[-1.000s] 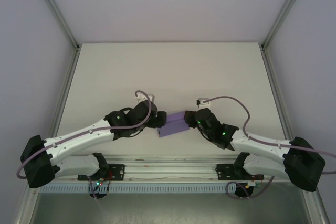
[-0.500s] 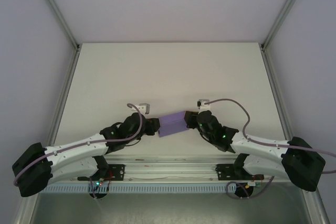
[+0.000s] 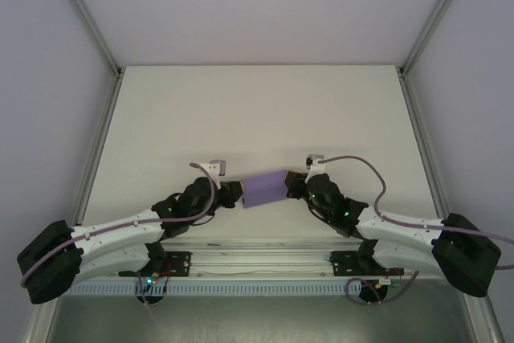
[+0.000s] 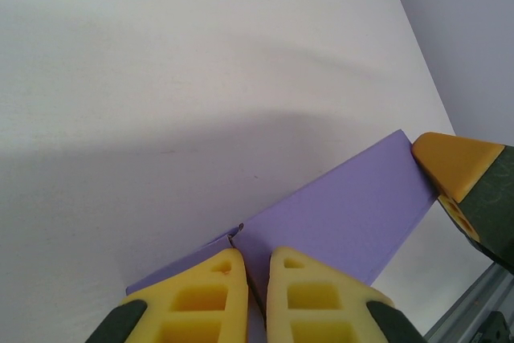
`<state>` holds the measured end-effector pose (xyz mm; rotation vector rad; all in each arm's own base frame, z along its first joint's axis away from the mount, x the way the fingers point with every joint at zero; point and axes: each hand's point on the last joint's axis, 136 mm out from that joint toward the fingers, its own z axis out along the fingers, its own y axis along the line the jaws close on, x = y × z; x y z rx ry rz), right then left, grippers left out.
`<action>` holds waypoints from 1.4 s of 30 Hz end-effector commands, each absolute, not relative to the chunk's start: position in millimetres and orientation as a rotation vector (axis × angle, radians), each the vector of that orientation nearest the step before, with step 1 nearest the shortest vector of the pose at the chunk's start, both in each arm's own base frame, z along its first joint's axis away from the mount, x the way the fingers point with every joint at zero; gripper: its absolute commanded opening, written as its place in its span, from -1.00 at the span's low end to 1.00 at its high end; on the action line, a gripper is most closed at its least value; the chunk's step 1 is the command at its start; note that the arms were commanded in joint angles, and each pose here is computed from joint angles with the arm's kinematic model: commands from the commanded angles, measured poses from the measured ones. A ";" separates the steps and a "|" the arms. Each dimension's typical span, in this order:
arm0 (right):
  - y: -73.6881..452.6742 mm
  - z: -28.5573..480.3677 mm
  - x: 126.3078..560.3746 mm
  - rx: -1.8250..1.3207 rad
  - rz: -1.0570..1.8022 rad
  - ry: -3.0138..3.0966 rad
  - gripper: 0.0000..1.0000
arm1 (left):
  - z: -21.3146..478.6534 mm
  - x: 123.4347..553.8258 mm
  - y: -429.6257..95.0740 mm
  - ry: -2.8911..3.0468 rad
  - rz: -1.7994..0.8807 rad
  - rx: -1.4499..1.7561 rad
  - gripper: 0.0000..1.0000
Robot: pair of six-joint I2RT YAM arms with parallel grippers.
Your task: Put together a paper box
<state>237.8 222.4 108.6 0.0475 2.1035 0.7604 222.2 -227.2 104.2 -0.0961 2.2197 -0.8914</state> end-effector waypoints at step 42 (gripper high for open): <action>267.5 154.1 161.6 -1.971 0.443 1.798 0.99 | 170.5 294.2 -113.2 2.353 -0.258 -0.344 1.00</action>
